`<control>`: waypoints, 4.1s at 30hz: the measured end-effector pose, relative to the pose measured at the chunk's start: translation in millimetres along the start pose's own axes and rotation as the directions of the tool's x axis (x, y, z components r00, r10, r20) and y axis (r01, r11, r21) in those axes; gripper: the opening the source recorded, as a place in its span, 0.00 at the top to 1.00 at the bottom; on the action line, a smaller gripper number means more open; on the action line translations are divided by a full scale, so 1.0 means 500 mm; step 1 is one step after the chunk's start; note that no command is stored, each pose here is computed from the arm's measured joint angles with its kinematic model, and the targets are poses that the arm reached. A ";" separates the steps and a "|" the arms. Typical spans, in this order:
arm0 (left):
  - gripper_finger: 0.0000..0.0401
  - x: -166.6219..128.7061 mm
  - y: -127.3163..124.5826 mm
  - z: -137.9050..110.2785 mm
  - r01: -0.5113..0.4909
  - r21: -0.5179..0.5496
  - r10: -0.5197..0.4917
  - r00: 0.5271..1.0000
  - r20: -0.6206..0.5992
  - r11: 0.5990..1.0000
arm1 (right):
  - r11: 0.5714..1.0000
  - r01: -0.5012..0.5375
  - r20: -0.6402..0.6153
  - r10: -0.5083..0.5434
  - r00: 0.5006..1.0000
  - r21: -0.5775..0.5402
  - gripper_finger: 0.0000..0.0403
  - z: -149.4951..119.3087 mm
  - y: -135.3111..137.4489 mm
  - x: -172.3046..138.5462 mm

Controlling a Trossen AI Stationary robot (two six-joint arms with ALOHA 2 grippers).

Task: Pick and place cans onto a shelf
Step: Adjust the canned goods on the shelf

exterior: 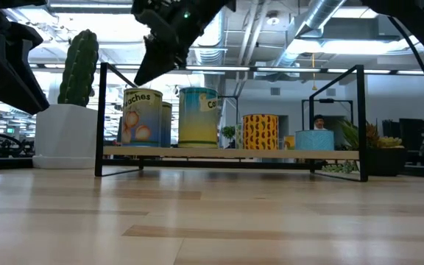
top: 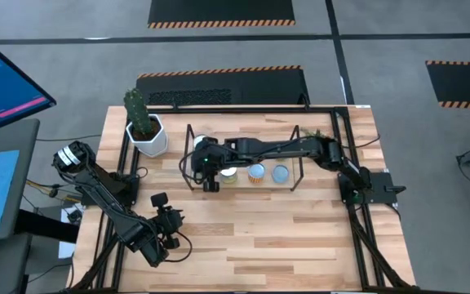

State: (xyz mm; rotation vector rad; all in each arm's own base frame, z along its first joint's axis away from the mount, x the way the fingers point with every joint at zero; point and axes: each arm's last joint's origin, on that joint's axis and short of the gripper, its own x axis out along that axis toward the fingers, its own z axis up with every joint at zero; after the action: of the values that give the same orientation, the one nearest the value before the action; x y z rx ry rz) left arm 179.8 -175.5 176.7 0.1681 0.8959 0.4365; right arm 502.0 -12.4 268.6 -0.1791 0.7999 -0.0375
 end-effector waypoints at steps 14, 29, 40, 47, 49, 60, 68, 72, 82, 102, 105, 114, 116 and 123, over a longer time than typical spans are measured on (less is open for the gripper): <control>0.78 0.000 0.000 0.000 -0.001 -0.003 0.001 1.000 0.001 1.000 | 1.000 0.015 -0.058 -0.014 0.998 0.027 0.95 -0.016 -0.033 0.003; 0.78 0.000 0.000 0.000 -0.001 -0.003 0.001 1.000 0.001 1.000 | 0.999 0.011 -0.121 -0.005 0.993 0.051 0.95 -0.029 -0.037 0.000; 0.78 0.000 0.000 0.000 -0.001 -0.003 0.001 1.000 0.001 1.000 | 0.999 0.008 -0.127 -0.002 0.992 0.047 0.94 -0.029 -0.033 -0.001; 0.78 0.000 0.000 0.000 -0.001 -0.002 0.001 1.000 0.001 1.000 | 0.999 0.006 -0.119 -0.001 0.993 0.043 0.94 -0.024 -0.029 -0.014; 0.78 0.000 0.000 0.000 -0.001 -0.002 0.001 1.000 0.001 1.000 | 0.999 0.005 -0.131 0.001 0.991 0.042 0.94 -0.026 -0.029 -0.015; 0.78 0.000 0.000 0.000 -0.001 0.001 0.001 1.000 0.002 1.000 | 0.995 0.090 -0.055 -0.092 0.994 -0.037 0.95 0.008 -0.037 -0.057; 0.78 0.000 0.000 0.000 -0.002 0.000 0.002 1.000 0.003 1.000 | 0.979 0.185 0.085 -0.177 0.980 -0.091 0.92 0.040 -0.119 -0.082; 0.78 0.000 0.000 0.001 -0.007 0.001 0.007 1.000 0.012 1.000 | 0.994 0.106 0.108 -0.101 0.989 -0.038 0.92 0.022 -0.186 -0.073; 0.78 0.000 0.000 0.002 -0.014 -0.002 0.014 0.999 0.029 1.000 | 0.991 0.060 0.099 -0.072 0.992 0.117 0.94 -0.027 -0.276 -0.051; 0.78 0.000 0.000 0.002 -0.013 -0.006 0.013 0.999 0.034 1.000 | 0.995 0.042 0.054 -0.048 0.997 0.092 0.95 -0.061 -0.225 0.006; 0.78 0.000 0.000 0.003 -0.012 -0.006 0.012 0.999 0.034 1.000 | 0.995 0.041 0.061 -0.047 0.997 0.088 0.94 -0.059 -0.220 0.006; 0.78 0.000 -0.002 0.004 -0.005 -0.014 0.005 0.999 0.038 1.000 | 0.995 0.023 0.018 -0.025 1.000 0.099 0.95 -0.065 -0.209 0.008; 0.78 0.000 -0.002 0.003 -0.005 -0.014 0.005 0.999 0.038 1.000 | 0.994 0.021 0.007 -0.022 1.000 0.104 0.95 -0.067 -0.208 0.008; 0.78 0.000 -0.002 0.004 -0.004 -0.015 0.005 0.999 0.038 1.000 | 0.994 0.015 -0.020 -0.012 1.000 0.107 0.94 -0.072 -0.207 0.008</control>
State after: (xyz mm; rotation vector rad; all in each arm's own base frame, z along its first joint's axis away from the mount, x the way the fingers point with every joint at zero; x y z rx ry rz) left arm 181.5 -176.4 177.5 0.1645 0.8553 0.4428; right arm 482.4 -119.7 259.4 -0.0827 0.8141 -0.0949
